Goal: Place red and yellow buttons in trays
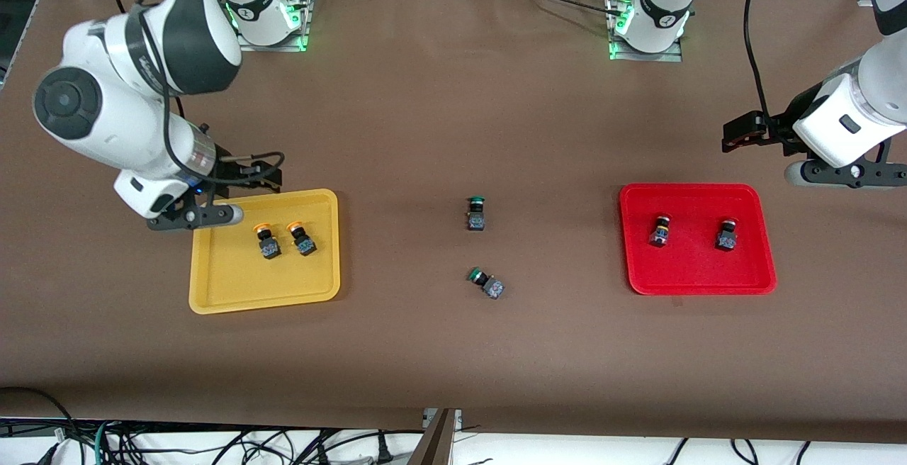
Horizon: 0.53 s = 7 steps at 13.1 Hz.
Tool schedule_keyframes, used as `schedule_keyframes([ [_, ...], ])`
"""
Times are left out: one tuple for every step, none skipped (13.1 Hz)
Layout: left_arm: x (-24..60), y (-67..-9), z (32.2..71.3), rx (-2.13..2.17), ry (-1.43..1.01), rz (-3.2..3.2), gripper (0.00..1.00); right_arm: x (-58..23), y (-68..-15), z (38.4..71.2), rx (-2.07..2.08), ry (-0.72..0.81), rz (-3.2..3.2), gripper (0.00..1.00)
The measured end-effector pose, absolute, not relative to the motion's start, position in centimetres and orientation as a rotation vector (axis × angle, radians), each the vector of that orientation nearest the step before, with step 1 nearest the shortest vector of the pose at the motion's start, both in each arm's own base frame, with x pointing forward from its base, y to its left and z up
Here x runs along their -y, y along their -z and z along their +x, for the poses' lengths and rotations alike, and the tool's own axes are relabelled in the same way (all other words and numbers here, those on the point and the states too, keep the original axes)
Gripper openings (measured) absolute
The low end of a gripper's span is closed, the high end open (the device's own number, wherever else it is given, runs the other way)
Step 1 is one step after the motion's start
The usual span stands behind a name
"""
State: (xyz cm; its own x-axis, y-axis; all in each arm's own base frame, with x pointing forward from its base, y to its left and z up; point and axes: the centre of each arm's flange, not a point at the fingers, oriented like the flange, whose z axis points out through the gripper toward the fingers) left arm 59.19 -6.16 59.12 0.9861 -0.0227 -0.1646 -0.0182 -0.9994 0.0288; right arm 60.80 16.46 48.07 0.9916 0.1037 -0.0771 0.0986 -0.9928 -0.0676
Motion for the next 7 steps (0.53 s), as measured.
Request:
schedule_keyframes([
  [6.1,-59.1,59.2,0.032,0.257,3.104,1.00,-15.9,-48.6,60.1,0.159,-0.122,-3.077,1.00],
  [6.2,-59.1,59.2,0.032,0.257,3.104,1.00,-15.4,-49.0,59.3,0.162,-0.122,-3.081,1.00],
  [6.2,-59.1,59.2,0.032,0.257,3.104,1.00,-14.8,-49.4,58.6,0.164,-0.120,-3.085,1.00],
  [6.1,-59.1,59.2,0.032,0.257,3.104,1.00,-14.3,-49.9,58.0,0.166,-0.116,-3.091,1.00],
  [6.1,-59.1,59.2,0.032,0.257,3.104,1.00,-13.7,-50.5,57.6,0.166,-0.113,-3.096,1.00],
  [6.2,-59.1,59.2,0.032,0.257,3.104,1.00,-13.3,-51.0,57.3,0.167,-0.110,-3.097,1.00],
  [6.1,-59.1,59.2,0.032,0.257,3.104,1.00,-13.0,-51.6,57.1,0.172,-0.098,-3.096,1.00],
])
